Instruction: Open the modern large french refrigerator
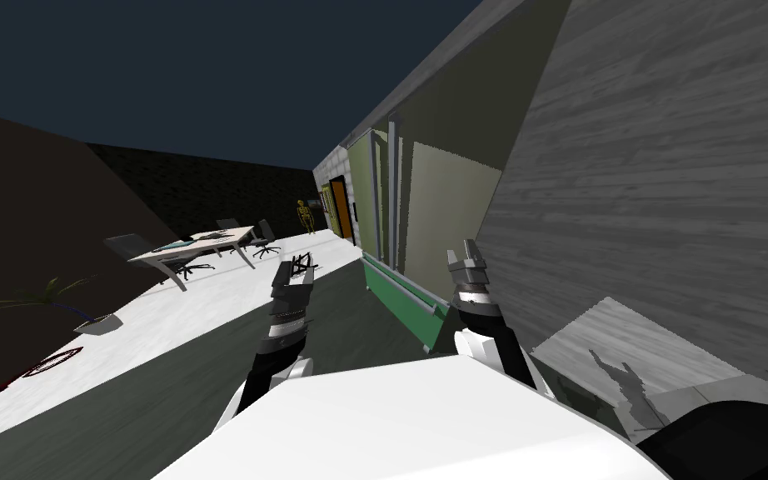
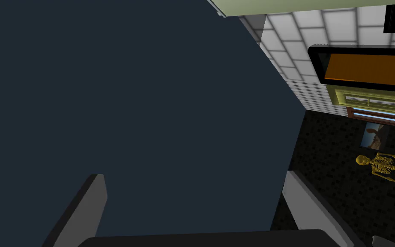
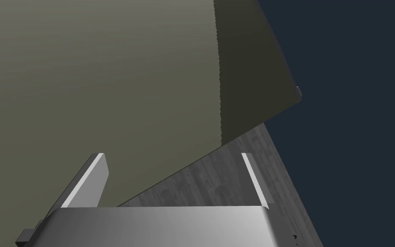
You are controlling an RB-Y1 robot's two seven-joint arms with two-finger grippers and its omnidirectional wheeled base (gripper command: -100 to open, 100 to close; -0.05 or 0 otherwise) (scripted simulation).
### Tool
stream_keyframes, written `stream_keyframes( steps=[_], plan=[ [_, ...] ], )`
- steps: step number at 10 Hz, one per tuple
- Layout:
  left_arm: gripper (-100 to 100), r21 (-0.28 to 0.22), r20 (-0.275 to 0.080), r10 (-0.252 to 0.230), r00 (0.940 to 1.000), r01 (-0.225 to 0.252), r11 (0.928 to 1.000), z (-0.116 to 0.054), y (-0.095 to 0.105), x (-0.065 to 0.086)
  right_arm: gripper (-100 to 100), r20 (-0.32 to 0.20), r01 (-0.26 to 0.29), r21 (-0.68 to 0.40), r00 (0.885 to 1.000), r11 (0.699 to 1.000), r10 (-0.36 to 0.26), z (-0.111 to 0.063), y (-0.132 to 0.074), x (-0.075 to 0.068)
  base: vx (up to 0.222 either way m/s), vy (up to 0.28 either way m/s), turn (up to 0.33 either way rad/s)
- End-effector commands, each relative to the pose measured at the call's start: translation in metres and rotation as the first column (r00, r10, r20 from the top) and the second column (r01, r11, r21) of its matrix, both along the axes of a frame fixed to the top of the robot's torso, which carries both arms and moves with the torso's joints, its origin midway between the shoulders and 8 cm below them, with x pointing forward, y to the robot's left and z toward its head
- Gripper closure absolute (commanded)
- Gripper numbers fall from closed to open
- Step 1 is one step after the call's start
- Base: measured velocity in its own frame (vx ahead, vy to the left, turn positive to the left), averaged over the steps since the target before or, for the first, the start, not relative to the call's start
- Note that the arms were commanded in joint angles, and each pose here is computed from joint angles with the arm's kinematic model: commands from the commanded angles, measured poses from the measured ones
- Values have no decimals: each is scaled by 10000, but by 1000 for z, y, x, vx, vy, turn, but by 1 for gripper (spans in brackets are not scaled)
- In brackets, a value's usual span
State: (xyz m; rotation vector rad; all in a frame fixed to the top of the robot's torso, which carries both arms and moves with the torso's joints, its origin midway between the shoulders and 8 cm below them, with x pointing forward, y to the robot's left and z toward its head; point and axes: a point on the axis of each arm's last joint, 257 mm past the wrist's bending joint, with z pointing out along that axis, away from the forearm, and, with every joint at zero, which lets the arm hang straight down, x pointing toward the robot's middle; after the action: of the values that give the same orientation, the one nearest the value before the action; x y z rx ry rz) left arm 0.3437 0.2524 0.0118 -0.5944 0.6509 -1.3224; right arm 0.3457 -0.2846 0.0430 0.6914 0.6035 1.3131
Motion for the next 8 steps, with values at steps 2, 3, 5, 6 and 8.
stream_keyframes(
  steps=[2,3,5,6,8],
  plan=[
    [0,0,1,0,10000,0,10000,0,0,0,0,1,0,0,10000,10000,0,0,0,0,0,0,0],
    [0,0,2,0,10000,0,10000,0,0,0,0,2,0,0,10000,10000,0,0,0,0,0,0,0],
    [0,0,3,0,10000,0,10000,0,0,0,0,3,0,-1,10000,10000,0,0,0,0,0,0,0],
    [0,1,3,0,10000,0,10000,0,0,0,0,3,0,-1,10000,10000,0,0,0,0,0,0,0],
    [0,1,4,0,10000,0,10000,0,0,0,0,4,0,-1,10000,10000,0,0,0,0,0,0,0]
  ],
)
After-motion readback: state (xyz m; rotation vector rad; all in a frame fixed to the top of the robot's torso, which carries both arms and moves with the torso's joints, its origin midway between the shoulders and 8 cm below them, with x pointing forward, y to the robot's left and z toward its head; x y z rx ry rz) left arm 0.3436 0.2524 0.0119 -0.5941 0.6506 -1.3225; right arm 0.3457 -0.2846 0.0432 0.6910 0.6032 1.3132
